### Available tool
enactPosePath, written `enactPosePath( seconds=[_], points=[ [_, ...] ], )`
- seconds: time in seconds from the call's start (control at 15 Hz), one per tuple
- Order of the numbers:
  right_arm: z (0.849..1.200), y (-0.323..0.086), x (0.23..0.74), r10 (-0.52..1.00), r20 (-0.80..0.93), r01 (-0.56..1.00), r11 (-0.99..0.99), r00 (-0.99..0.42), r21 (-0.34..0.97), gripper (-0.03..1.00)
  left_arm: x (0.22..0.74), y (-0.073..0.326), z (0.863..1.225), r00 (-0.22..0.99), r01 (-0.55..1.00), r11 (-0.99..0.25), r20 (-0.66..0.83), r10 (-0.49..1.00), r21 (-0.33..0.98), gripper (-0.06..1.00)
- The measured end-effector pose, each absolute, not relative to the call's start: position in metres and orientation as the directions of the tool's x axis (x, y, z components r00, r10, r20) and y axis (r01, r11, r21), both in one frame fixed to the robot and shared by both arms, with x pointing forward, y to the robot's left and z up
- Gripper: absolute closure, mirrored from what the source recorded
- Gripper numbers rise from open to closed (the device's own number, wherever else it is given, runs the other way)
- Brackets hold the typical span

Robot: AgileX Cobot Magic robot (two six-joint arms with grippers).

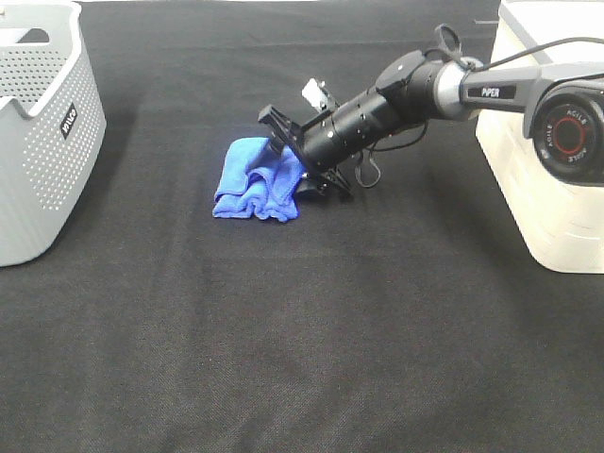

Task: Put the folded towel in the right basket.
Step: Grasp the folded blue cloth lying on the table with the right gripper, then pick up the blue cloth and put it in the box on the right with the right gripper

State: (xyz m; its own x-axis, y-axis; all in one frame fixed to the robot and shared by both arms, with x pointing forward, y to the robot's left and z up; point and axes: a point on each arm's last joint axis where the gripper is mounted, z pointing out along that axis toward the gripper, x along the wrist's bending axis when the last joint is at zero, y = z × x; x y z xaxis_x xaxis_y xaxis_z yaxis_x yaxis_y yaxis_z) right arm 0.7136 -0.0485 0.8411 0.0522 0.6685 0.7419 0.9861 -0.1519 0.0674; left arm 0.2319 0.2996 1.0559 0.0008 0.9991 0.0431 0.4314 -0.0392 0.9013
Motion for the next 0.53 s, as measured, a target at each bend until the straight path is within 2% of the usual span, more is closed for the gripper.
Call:
enactPosePath(
  seconds=[0.13, 0.2, 0.53],
  points=[
    [0.836, -0.049, 0.714, 0.679, 0.732, 0.984, -0.162, 0.056, 0.075, 0.71, 0.232, 0.300, 1.056, 0.001, 0.431, -0.039, 0.043, 0.999, 0.901, -0.04],
    [0.835, -0.049, 0.714, 0.684, 0.728, 0.984, -0.159, 0.051, 0.081, 0.75, 0.232, 0.300, 1.056, 0.001, 0.431, -0.039, 0.043, 0.999, 0.901, -0.04],
    [0.846, -0.058, 0.715, 0.684, 0.729, 0.990, -0.112, 0.017, 0.082, 0.75, 0.232, 0.300, 1.056, 0.001, 0.431, -0.039, 0.043, 0.999, 0.901, -0.04]
  ],
)
